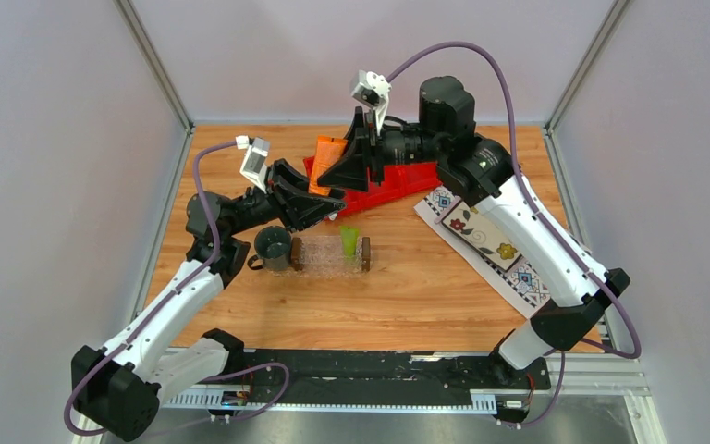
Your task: Prepare toiletry sets of a toothbrush and toothpaste on the tray
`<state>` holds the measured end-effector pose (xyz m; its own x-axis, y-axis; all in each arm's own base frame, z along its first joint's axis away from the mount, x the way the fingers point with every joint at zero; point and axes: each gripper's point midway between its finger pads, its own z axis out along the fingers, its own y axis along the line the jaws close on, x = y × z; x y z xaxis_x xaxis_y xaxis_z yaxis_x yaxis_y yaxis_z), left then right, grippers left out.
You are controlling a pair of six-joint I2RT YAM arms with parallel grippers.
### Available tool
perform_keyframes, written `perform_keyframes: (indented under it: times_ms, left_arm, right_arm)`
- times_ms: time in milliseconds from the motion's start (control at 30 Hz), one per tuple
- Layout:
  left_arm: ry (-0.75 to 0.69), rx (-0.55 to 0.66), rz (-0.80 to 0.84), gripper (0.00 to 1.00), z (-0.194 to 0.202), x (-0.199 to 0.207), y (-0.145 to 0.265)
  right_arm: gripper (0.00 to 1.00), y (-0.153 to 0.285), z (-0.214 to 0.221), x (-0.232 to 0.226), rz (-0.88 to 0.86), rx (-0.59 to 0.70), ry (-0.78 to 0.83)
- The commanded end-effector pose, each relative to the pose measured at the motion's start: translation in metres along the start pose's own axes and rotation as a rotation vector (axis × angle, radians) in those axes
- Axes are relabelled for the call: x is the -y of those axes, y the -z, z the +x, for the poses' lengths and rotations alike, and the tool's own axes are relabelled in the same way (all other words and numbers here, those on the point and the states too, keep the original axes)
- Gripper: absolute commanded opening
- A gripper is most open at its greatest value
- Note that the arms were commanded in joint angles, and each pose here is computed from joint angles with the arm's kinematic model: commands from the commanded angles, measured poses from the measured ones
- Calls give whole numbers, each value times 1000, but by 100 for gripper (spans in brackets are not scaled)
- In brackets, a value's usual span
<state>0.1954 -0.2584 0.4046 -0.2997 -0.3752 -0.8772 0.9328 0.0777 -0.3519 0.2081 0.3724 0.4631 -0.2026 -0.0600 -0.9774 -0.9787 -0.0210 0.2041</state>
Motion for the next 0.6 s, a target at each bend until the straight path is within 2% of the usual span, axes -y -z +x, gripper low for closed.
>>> perform_keyframes:
  times_ms: [0,100,233,333,567]
  left_arm:
    - [-70,74,38,0,-21,15,0]
    - [-76,93,43,0,-26,17,0]
    - [-84,114,55,0,-31,22,1]
    - [-81,114,53,0,-31,21,2]
    - [-78,90,30,0,-21,12,3]
  right_arm:
    - [41,-5,-14,-9,-38,33,41]
    - [43,-9,-9,-7,-42,24,35]
    - [42,-11,-8,-6,-44,19,33]
    - [36,-12,-8,-6,-49,18,33]
    - [15,-11,-10,-9,-58,18,35]
